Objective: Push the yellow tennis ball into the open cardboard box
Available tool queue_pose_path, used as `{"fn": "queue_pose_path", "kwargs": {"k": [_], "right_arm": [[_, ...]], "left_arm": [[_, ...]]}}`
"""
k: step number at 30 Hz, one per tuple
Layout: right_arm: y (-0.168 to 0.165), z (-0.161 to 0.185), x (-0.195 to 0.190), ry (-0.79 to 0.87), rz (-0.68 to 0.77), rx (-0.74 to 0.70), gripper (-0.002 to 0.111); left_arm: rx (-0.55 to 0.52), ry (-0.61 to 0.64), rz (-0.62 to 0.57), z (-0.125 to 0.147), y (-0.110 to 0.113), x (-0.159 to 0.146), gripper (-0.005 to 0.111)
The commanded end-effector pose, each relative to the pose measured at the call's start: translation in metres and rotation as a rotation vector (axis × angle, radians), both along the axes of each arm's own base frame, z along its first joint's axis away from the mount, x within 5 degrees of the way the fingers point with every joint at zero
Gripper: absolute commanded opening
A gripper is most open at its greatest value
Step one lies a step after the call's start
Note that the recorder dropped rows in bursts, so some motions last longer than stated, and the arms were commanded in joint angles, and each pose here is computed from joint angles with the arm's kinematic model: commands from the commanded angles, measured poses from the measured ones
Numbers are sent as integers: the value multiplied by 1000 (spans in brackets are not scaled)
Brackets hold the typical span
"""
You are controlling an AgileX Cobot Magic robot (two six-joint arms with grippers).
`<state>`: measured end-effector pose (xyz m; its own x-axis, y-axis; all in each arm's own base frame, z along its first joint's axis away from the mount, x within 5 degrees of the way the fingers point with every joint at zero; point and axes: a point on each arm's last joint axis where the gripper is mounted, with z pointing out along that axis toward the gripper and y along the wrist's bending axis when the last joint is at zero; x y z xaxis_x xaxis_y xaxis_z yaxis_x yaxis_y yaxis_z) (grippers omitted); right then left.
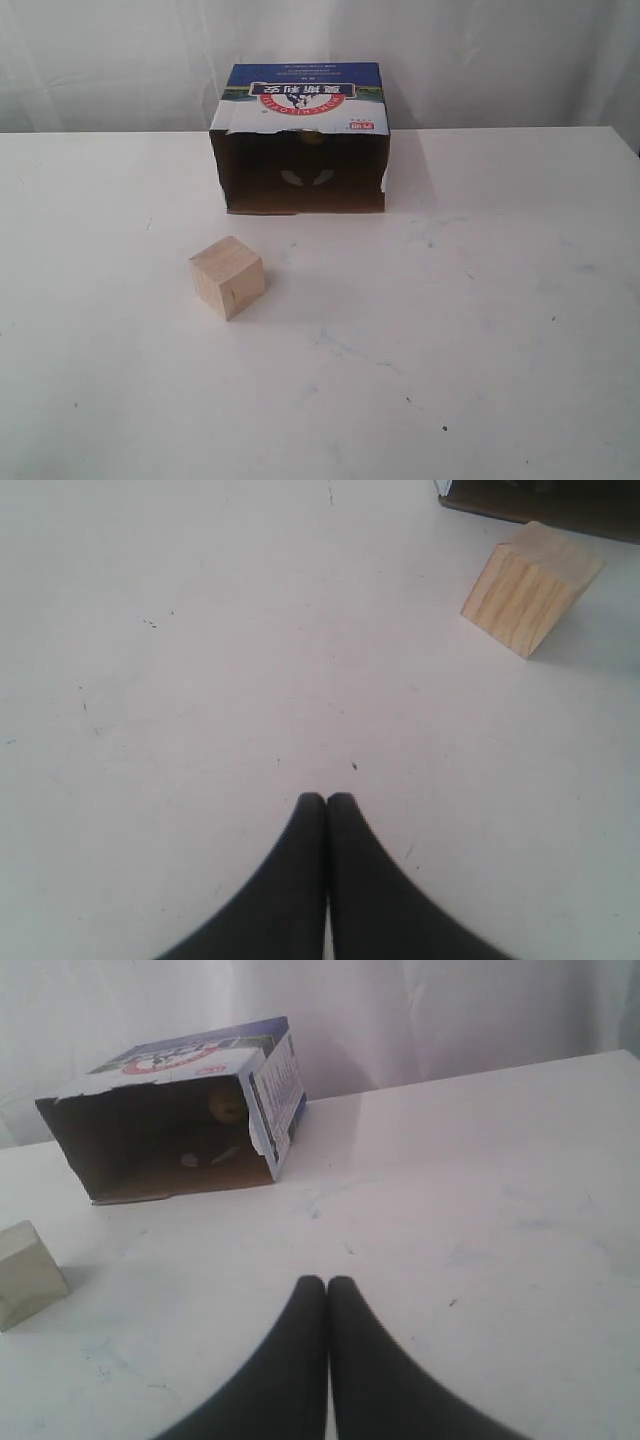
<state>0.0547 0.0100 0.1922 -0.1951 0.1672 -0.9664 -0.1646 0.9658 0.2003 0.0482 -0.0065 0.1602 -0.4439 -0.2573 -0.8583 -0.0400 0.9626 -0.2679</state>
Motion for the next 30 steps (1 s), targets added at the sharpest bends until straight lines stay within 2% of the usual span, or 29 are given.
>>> {"fn": "queue_pose_path", "kwargs": {"k": [1, 6, 9, 11, 30], "right_arm": [[-1, -3, 0, 10, -12, -11, 0], [-1, -4, 0, 21, -14, -14, 0], [-1, -3, 0, -22, 18, -182, 0], [-1, -2, 0, -38, 25, -218, 0], [0, -3, 0, -49, 45, -296, 0]], "left_arm": [[-1, 34, -10, -4, -1, -2, 0], [-1, 34, -10, -4, -1, -2, 0], [-1, 34, -10, -4, -1, -2, 0], [-1, 34, -10, -4, -1, -2, 0], [-1, 34, -10, -4, -1, -2, 0]]}}
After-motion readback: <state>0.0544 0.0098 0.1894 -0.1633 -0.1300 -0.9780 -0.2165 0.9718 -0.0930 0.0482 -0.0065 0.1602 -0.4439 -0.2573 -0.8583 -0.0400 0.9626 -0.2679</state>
